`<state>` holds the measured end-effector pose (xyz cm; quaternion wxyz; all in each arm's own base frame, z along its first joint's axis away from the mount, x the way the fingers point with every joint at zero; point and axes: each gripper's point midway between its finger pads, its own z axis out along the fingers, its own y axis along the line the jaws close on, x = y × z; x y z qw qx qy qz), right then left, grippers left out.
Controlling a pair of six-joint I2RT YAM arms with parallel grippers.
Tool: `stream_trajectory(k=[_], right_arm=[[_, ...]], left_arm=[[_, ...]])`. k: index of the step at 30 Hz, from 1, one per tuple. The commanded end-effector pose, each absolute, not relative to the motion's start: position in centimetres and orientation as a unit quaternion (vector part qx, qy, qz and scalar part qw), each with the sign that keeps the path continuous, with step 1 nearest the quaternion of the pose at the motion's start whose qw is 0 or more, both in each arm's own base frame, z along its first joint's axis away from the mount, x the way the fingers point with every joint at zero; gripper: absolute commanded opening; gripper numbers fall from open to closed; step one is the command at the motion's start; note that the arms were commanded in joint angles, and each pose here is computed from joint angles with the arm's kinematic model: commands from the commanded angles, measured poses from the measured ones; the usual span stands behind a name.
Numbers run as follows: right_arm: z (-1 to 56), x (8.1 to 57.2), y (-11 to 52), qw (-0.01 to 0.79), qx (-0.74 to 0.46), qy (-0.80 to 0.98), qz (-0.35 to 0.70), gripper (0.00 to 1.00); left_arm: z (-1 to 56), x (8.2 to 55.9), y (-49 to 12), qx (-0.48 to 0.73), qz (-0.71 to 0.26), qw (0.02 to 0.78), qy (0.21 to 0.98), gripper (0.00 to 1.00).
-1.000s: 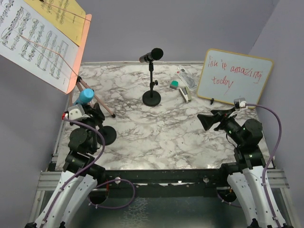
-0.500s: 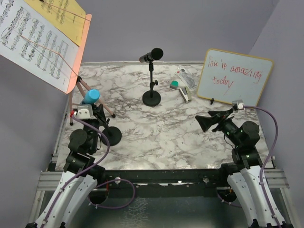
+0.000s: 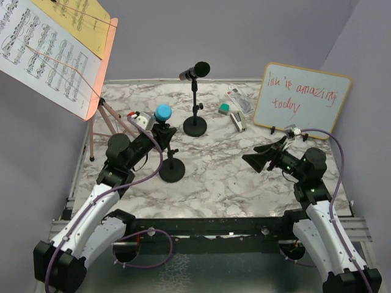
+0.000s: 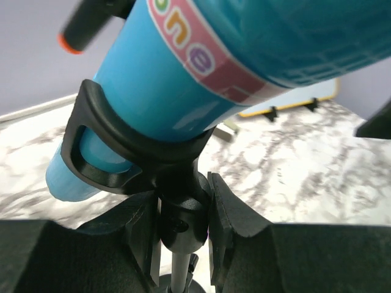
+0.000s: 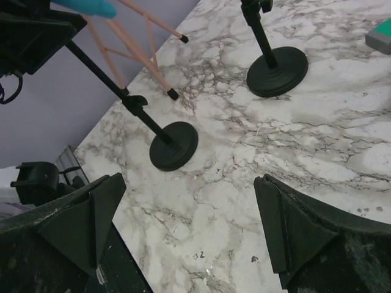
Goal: Pack up the instrument practice props
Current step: Move the microphone stand to the center of the board.
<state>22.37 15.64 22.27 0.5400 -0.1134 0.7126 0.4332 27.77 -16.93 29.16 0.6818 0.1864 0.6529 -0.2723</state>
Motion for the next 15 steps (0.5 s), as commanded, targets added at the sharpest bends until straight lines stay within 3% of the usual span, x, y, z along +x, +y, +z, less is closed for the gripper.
stream_trajectory(k=[1,15], right_arm=[[22.9,21.8,16.8,0.498,-0.133,0.718,0.467,1.0],[18.2,24.2,22.9,0.292,-0.007,0.775,0.56,0.93]], left_arm=[[34.0,26.1,-21.5,0.243,-0.391,0.67,0.583,0.0],[34.3,25.2,-29.3,0.264,-0.448,0.671,0.528,0.0]])
